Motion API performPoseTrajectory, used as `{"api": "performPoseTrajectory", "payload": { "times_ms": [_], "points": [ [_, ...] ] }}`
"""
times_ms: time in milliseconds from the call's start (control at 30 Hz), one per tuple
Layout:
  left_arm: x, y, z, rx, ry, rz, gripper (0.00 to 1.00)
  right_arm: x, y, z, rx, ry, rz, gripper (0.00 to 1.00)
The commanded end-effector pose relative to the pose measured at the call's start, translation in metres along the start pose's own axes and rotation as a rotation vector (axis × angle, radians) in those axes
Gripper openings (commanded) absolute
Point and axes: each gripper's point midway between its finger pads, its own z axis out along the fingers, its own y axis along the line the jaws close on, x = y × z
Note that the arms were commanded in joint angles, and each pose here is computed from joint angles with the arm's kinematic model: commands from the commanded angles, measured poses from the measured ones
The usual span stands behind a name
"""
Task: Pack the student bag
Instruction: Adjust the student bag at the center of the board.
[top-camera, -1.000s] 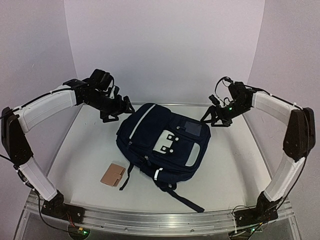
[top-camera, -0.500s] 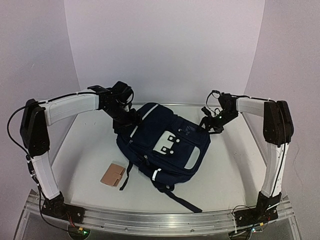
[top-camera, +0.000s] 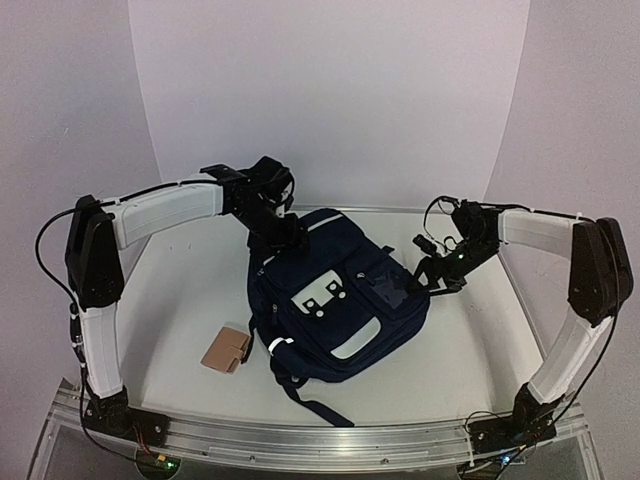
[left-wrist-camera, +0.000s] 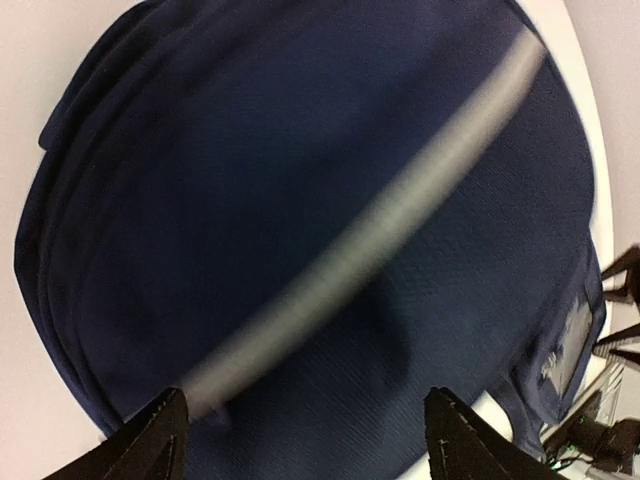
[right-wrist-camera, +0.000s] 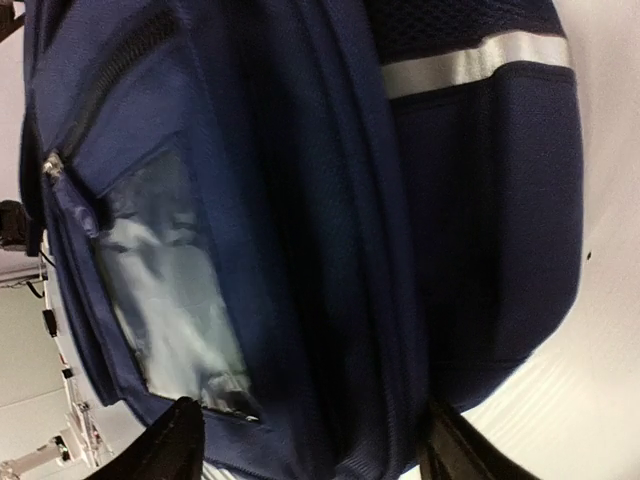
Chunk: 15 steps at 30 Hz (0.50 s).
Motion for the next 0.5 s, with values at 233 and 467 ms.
{"api": "performPoseTrajectory", "payload": {
  "times_ms": [233,467],
  "points": [
    [0.064,-0.051,-0.083,-0.016,-0.054,0.477,0.91,-0.003,0.018,-0.033,0.065,-0.057,-0.025,0.95],
    [0.116,-0.065,-0.033,-0.149,0.099,0.713,0.9,0.01,0.009,-0.019,0.056,-0.004,-0.037,0.95]
  ]
}}
